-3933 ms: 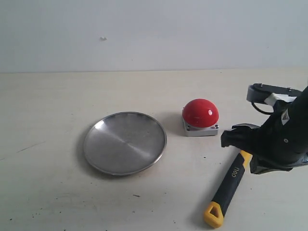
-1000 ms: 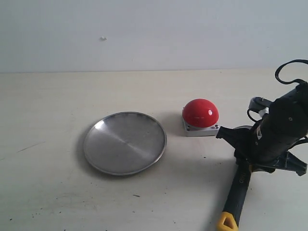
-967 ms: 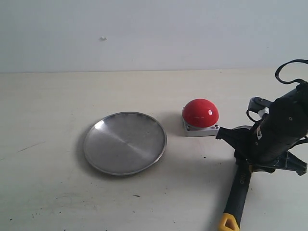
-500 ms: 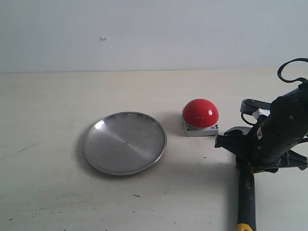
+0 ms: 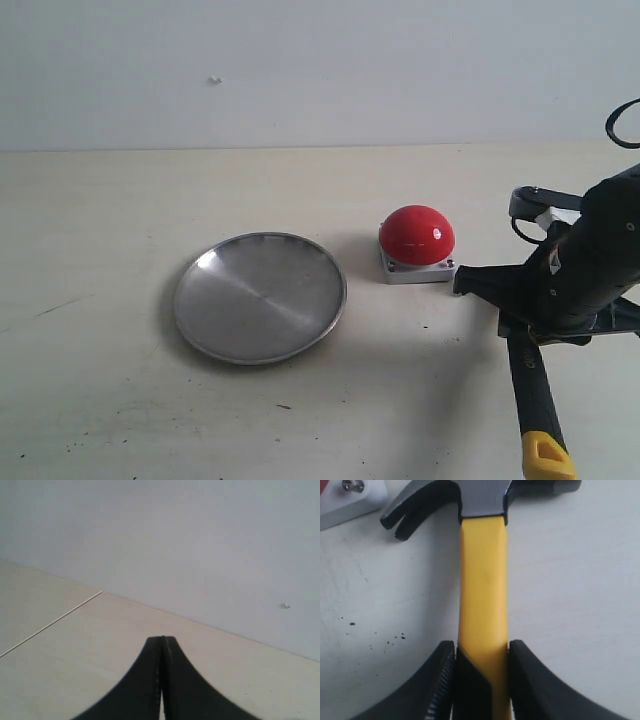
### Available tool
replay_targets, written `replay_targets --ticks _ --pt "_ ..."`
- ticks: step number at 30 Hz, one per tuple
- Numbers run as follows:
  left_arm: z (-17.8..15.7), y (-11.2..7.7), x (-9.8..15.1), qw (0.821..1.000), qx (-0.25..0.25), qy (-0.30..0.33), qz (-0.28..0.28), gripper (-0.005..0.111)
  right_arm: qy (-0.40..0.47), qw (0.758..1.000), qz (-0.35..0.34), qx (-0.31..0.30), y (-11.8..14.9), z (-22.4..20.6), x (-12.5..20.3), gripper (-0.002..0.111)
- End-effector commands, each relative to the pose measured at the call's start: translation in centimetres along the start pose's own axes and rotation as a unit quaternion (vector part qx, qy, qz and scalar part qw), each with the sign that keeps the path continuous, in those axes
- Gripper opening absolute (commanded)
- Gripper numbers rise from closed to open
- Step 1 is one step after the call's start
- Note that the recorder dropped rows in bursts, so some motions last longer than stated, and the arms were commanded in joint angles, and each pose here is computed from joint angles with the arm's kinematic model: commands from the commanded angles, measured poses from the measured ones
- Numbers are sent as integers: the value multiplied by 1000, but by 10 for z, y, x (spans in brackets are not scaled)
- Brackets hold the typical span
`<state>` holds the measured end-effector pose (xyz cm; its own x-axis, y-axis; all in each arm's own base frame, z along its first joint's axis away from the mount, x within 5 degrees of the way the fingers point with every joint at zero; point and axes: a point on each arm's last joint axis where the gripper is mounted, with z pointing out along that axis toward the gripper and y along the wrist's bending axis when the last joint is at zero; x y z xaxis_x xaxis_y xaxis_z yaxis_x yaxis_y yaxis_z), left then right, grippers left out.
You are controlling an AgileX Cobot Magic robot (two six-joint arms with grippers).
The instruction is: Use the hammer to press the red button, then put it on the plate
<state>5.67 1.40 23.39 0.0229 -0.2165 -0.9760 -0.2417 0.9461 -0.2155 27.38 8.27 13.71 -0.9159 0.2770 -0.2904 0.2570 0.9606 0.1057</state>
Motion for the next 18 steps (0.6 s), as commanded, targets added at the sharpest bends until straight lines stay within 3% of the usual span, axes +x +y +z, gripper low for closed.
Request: replay_targets --ticks 1,18 --pt "0 0 0 1000 -1 -4 -2 0 -5 1000 -1 -4 -1 -5 -1 0" --pt "-1 -1 -4 1000 4 -26 -4 0 -7 1000 -3 -13 1 -5 -1 0"
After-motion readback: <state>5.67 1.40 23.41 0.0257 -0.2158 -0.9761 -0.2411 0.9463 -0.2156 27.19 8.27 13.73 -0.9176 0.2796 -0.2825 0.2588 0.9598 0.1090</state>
